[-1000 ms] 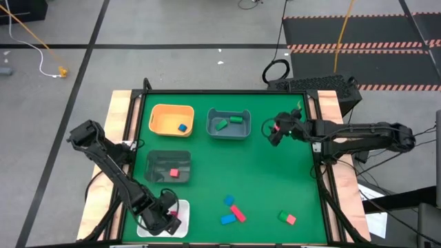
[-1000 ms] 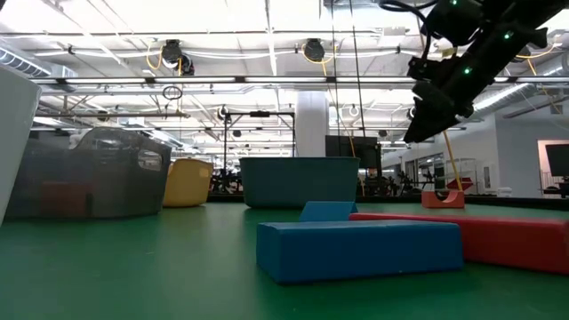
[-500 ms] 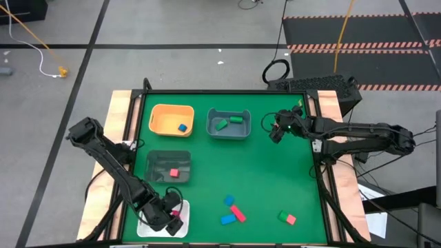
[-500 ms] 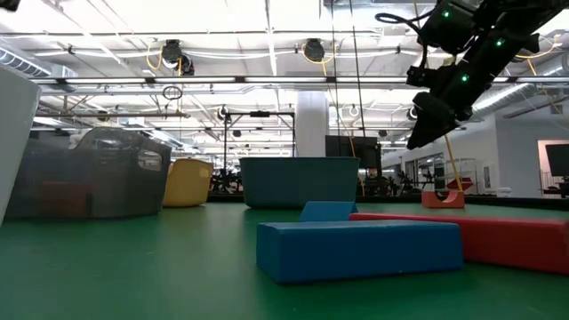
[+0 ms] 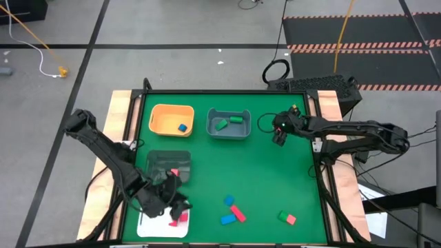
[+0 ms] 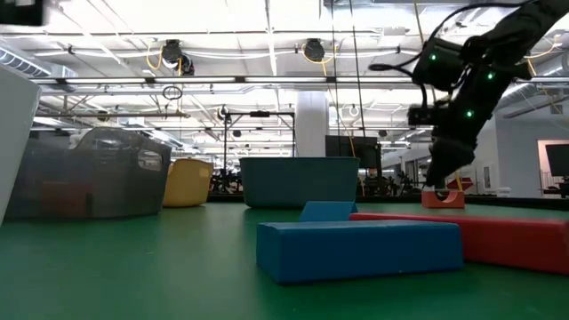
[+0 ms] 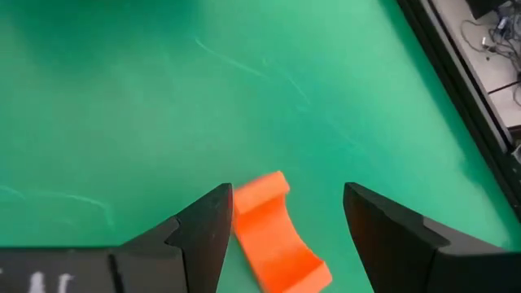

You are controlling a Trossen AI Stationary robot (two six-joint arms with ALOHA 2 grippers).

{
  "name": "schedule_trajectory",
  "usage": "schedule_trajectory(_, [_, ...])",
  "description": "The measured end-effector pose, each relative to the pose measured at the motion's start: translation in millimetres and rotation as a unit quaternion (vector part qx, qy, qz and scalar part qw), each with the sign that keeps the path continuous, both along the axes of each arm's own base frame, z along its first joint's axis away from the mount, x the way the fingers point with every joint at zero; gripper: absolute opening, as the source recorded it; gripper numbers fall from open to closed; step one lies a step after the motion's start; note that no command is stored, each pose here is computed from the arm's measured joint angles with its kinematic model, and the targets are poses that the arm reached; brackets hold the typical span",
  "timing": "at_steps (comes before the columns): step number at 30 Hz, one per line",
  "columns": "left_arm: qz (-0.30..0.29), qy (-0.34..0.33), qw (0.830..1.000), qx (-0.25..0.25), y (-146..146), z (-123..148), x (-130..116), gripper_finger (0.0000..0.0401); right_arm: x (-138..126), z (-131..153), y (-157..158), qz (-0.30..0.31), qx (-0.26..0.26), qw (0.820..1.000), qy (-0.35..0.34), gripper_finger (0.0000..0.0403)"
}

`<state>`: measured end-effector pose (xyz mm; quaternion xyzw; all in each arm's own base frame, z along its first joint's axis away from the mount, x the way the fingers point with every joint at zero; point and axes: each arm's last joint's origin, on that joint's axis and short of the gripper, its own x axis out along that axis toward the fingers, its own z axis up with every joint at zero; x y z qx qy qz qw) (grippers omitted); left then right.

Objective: Sort & place blocks by color
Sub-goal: Put the orange arch block into the black bin

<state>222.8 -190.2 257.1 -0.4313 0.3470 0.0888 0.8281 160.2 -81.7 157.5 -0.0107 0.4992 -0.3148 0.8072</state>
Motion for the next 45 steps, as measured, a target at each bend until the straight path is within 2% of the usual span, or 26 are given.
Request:
schedule_trajectory(5, [-0.015, -0.098, 0.992, 0.073, 13, 21, 10, 0.0226, -2, -5, -6, 0.009, 0.015, 1.000, 0.006, 0.0226])
schedule_trajectory(8, [-0.038, -0.134, 0.985, 0.105, 17, 30, 14, 0.0223, -2, -5, -8, 0.033, 0.037, 0.999, -0.003, 0.0226])
schedule_trajectory(10, [-0.047, -0.148, 0.980, 0.125, 19, 32, 17, 0.0223, -3, -5, -9, 0.046, 0.031, 0.998, 0.005, 0.0226])
schedule_trajectory(18, [-0.073, -0.146, 0.971, 0.175, 23, 31, 18, 0.0223, -6, -4, -20, 0.067, 0.016, 0.998, 0.014, 0.0226])
schedule_trajectory(25, [-0.086, -0.147, 0.967, 0.190, 22, 30, 18, 0.0223, -13, -10, -25, 0.058, 0.052, 0.997, -0.013, 0.0226])
schedule_trajectory(35, [-0.099, -0.138, 0.963, 0.210, 23, 28, 17, 0.0223, -21, -29, -28, 0.015, 0.025, 0.996, -0.085, 0.0226])
schedule_trajectory(41, [-0.108, -0.139, 0.959, 0.222, 23, 28, 17, 0.0223, -30, -44, -25, -0.026, 0.052, 0.995, -0.086, 0.0226])
schedule_trajectory(45, [-0.110, -0.139, 0.958, 0.227, 23, 28, 17, 0.0223, -31, -53, -25, -0.059, 0.059, 0.990, -0.115, 0.0226])
